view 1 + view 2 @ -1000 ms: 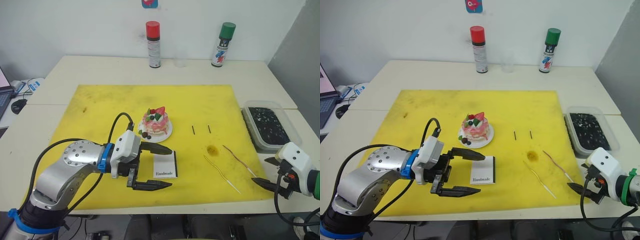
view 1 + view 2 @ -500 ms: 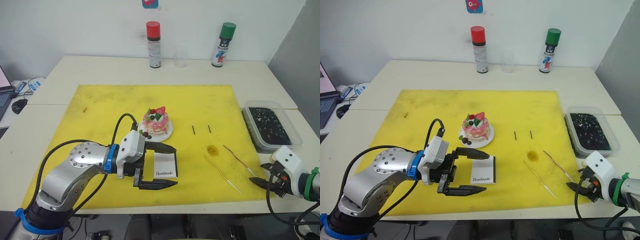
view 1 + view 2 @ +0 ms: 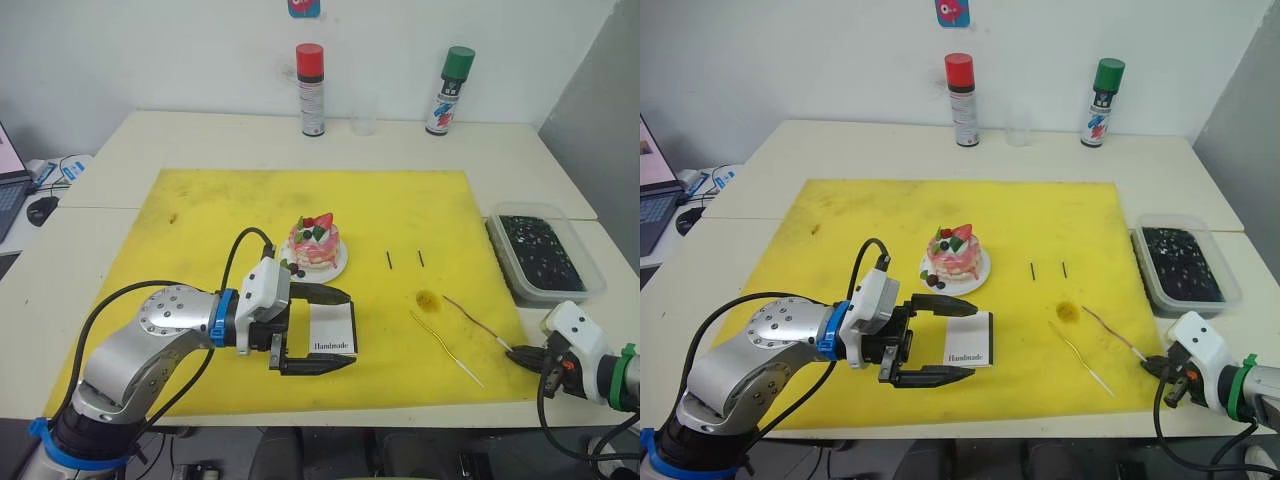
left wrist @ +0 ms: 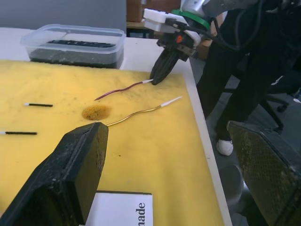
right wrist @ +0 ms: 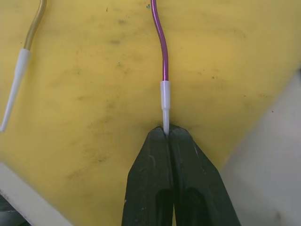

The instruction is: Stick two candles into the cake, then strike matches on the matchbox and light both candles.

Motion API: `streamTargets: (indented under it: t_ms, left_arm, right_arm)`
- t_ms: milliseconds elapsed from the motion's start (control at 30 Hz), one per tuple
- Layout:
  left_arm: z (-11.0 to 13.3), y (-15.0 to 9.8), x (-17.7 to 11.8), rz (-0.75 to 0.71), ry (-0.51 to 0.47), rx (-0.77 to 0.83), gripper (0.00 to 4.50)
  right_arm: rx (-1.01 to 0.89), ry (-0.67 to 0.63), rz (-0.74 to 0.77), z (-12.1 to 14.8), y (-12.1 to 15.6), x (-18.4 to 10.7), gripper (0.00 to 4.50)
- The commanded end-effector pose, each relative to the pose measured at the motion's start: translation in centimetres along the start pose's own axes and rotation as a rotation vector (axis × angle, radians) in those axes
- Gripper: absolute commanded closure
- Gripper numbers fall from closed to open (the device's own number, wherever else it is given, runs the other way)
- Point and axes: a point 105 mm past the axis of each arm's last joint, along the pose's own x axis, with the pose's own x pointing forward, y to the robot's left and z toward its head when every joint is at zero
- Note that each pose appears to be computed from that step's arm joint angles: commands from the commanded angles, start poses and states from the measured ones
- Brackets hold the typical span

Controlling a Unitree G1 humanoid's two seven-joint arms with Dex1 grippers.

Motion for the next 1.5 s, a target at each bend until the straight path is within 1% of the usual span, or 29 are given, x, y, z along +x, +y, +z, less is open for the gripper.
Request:
streamTargets:
  t_ms: [33, 67, 200, 333, 400, 500, 667, 733, 833, 1000, 1167, 1267, 1500]
  left_arm:
    - [0.4, 0.3, -0.4, 0.056, -0.002, -0.082, 0.00]
    - [0.4, 0.5, -0.4, 0.075, -0.003, -0.105, 0.00]
    - [1.1, 1.2, -0.5, 0.103, -0.070, -0.186, 0.00]
    - [3.6, 2.7, 0.8, 0.133, -0.281, -0.339, 0.00]
    - [4.7, 3.2, 1.3, 0.130, -0.364, -0.403, 0.00]
    - [6.2, 3.7, 2.0, 0.099, -0.476, -0.495, 0.00]
    - [8.1, 4.5, 2.3, 0.058, -0.589, -0.561, 0.00]
    - [8.3, 4.6, 2.2, 0.046, -0.602, -0.573, 0.00]
    - [8.3, 4.6, 2.2, 0.040, -0.609, -0.592, 0.00]
    - [8.6, 4.8, 2.1, 0.033, -0.655, -0.629, 0.00]
    - [8.3, 4.6, 2.1, 0.015, -0.647, -0.648, 0.00]
    - [8.4, 4.7, 2.0, 0.014, -0.660, -0.666, 0.60]
    - [8.3, 4.7, 2.2, 0.004, -0.655, -0.674, 2.82]
  right_arm:
    - [0.017, -0.093, -0.006, 2.3, -0.8, -1.8, 4.46]
    - [0.019, -0.128, -0.001, 3.2, -0.8, -2.1, 4.46]
    - [0.029, -0.264, 0.028, 6.9, -0.5, -2.4, 4.46]
    - [0.051, -0.561, 0.193, 15.5, 2.7, -1.4, 4.46]
    - [0.087, -0.636, 0.263, 18.1, 3.9, -1.1, 4.46]
    - [0.129, -0.699, 0.385, 20.4, 5.8, -0.7, 4.46]
    - [0.190, -0.733, 0.579, 22.3, 8.7, -0.6, 4.46]
    - [0.202, -0.724, 0.621, 22.6, 9.4, -0.6, 4.46]
    - [0.218, -0.715, 0.657, 22.9, 10.0, -0.5, 4.46]
    - [0.221, -0.694, 0.685, 22.9, 10.8, -0.5, 4.46]
    - [0.227, -0.684, 0.692, 22.8, 11.1, -0.6, 4.46]
    - [0.228, -0.677, 0.694, 22.7, 11.1, -0.6, 4.50]
    - [0.233, -0.668, 0.704, 22.6, 11.5, -0.7, 4.50]
